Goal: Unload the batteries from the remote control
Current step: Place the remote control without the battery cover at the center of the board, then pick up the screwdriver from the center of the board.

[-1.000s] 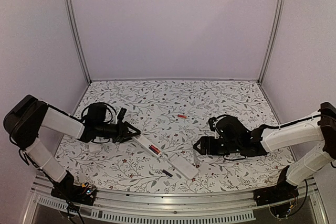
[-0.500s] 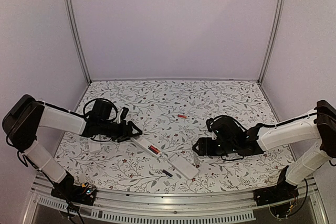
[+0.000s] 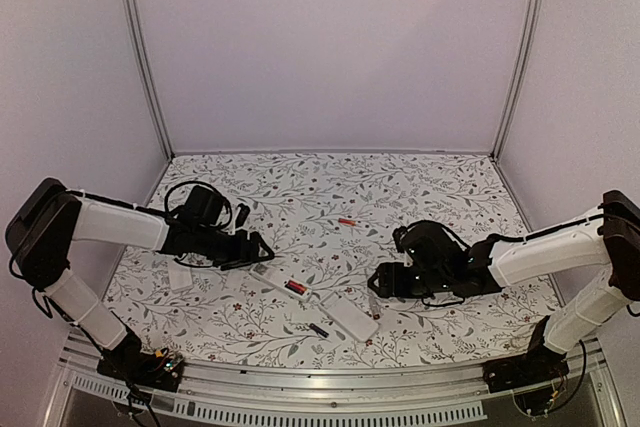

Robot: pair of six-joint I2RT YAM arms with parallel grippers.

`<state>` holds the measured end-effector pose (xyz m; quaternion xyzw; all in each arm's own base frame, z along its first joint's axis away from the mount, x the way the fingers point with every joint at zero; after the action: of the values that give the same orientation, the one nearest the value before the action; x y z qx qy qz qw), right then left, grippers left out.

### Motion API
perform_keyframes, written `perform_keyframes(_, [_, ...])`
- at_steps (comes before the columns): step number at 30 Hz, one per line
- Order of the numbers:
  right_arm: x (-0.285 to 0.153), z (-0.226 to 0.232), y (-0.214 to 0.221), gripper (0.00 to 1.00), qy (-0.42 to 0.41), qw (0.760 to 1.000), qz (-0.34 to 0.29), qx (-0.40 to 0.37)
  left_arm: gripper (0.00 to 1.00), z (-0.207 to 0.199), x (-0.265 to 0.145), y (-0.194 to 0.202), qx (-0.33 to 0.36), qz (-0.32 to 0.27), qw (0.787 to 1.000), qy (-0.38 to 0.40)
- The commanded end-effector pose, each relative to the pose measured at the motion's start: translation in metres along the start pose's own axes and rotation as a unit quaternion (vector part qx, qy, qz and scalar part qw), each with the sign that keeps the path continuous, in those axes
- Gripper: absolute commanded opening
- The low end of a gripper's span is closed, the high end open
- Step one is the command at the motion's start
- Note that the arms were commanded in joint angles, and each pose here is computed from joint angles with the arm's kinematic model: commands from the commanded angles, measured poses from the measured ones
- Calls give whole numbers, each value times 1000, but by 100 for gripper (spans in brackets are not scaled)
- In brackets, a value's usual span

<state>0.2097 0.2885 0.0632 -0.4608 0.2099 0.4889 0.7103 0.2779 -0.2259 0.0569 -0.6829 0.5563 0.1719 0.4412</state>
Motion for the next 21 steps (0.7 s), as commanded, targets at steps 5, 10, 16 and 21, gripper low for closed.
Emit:
perform_keyframes(5, [2, 0, 2, 72, 28, 1000, 5, -6, 82, -8, -28, -33, 41, -41, 997, -46])
perform_keyframes(10, [1, 1, 7, 70, 44, 999, 15, -13, 84, -20, -82, -93, 79, -118, 989, -48])
perform_keyframes(16, [5, 1, 13, 66, 68, 997, 35, -9, 85, -27, -172, -160, 124, -253, 956, -82])
perform_keyframes(21, [9, 5, 18, 57, 104, 993, 57, -10, 86, -30, -215, -164, 150, -347, 921, -96])
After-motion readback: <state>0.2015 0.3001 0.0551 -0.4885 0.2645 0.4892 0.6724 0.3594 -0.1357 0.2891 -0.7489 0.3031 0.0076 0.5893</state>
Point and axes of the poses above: each gripper's point midway between its finger pads, its own x axis out along the fingers, its own z axis along the line the jaws close on, y = z × x, the point moved 2 cm from there along -x, back along the fingers, and after that the axes turned 4 degrees about x, right-handed, at the moved point
